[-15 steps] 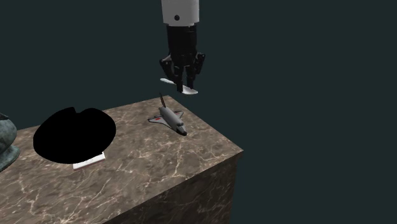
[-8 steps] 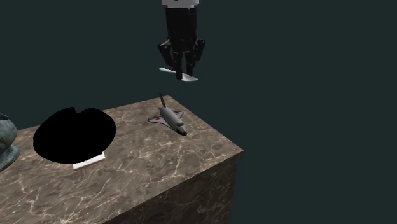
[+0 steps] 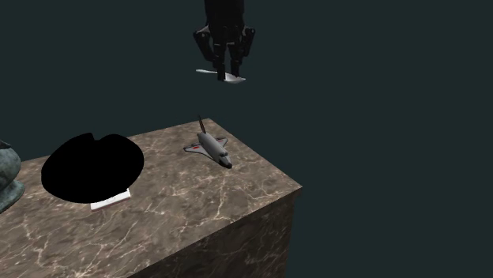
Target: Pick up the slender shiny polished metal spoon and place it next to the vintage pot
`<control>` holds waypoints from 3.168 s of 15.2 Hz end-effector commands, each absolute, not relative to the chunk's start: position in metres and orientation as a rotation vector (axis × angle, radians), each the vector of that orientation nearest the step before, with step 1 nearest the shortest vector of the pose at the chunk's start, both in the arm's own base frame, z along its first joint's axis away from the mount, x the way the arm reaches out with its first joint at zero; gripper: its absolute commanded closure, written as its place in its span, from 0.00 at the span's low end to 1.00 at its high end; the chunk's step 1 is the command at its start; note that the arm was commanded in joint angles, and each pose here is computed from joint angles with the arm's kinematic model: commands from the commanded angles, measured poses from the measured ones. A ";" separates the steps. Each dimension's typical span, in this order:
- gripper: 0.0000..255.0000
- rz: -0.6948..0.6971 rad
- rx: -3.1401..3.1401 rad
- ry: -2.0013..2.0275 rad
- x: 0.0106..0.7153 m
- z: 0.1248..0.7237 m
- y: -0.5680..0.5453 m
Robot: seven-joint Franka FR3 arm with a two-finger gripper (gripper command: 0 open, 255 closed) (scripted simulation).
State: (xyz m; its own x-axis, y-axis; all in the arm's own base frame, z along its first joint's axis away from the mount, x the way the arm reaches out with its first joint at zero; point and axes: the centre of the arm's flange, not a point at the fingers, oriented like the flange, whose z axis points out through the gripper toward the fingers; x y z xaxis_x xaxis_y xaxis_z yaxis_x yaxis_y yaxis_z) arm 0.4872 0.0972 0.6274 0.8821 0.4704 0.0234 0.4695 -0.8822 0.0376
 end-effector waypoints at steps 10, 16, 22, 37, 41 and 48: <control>1.00 0.049 3.018 0.754 0.488 0.686 0.097; 1.00 0.049 3.018 0.754 0.488 0.714 0.097; 1.00 0.049 3.018 0.754 0.462 0.714 0.172; 1.00 0.049 3.018 0.754 0.398 0.714 0.359; 1.00 0.049 3.018 0.754 0.381 0.715 0.409; 1.00 0.049 3.018 0.754 0.351 0.715 0.496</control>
